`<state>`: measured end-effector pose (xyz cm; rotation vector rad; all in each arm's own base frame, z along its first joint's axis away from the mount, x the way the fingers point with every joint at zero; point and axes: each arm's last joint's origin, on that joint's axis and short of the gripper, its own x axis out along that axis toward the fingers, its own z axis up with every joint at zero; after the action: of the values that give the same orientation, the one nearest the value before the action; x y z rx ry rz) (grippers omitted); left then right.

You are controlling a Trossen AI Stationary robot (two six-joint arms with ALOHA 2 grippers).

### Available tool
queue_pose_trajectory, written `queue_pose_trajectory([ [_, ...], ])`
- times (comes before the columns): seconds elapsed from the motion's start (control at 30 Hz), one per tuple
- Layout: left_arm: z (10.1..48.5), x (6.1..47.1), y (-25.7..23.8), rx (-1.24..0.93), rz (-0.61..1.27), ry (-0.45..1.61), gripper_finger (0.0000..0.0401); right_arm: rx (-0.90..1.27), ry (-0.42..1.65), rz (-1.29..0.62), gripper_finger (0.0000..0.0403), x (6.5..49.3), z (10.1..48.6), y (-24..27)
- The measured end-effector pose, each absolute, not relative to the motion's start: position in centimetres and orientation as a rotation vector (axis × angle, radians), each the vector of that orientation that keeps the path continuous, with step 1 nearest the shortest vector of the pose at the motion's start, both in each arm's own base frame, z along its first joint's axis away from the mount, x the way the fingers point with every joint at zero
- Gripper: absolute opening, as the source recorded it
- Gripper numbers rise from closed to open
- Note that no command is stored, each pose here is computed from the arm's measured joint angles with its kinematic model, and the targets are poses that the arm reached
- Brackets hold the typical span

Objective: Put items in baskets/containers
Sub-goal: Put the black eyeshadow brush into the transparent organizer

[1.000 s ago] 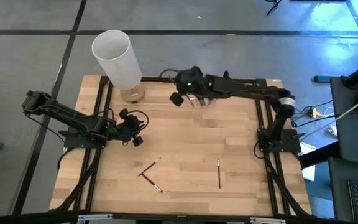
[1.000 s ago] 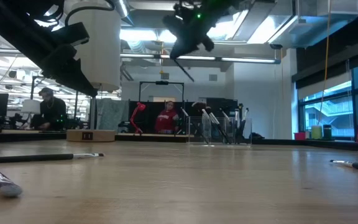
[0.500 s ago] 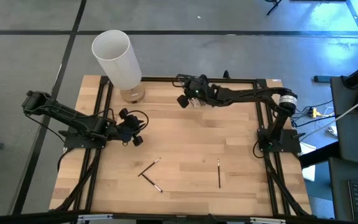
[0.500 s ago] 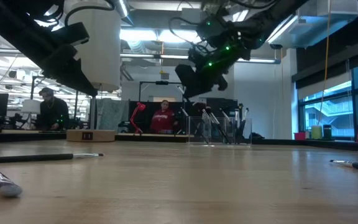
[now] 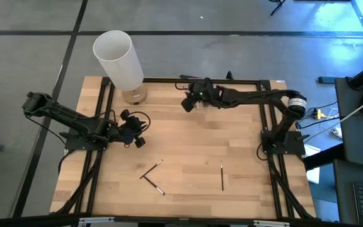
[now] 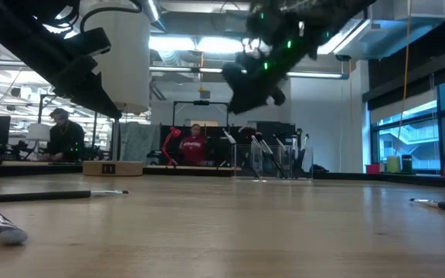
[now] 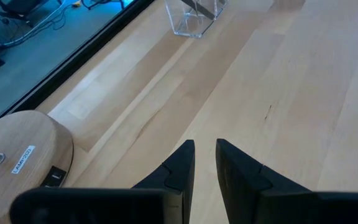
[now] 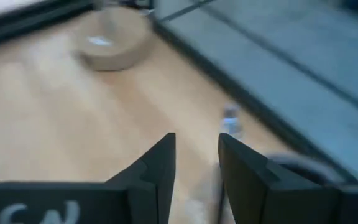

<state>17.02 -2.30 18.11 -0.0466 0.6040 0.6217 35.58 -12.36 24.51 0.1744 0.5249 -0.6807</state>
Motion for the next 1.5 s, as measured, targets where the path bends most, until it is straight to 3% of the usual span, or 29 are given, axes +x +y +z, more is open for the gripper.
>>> queue_pose_trajectory([
  [0.1, 18.1, 17.0, -2.3, -0.041, 0.628, 0.602, 0.0061, 0.279, 0.565, -0.562, 0.0121, 35.7, 26.1, -10.6],
  [0.2, 18.1, 17.0, -2.3, -0.031, 0.636, 0.601, 0.0061, 0.394, 0.730, -0.493, 0.0121, 35.4, 26.3, -8.4],
  [0.4, 18.1, 17.0, -2.2, -0.044, 0.645, 0.597, 0.0061, 0.580, 1.200, -0.596, 0.0122, 32.2, 24.3, -2.1],
  [0.5, 18.1, 16.9, -2.2, -0.039, 0.662, 0.589, 0.0061, 0.666, 1.323, -0.655, 0.0122, 30.9, 23.9, 1.2],
  [0.9, 18.7, 17.2, -2.0, 0.032, 0.732, 0.517, 0.0061, 0.790, 1.377, -0.760, 0.0122, 30.1, 22.0, 9.1],
  [1.5, 20.1, 18.8, 1.0, 0.078, 0.679, 0.460, 0.0061, 0.736, 1.367, -0.860, 0.0134, 29.5, 18.7, 14.3],
])
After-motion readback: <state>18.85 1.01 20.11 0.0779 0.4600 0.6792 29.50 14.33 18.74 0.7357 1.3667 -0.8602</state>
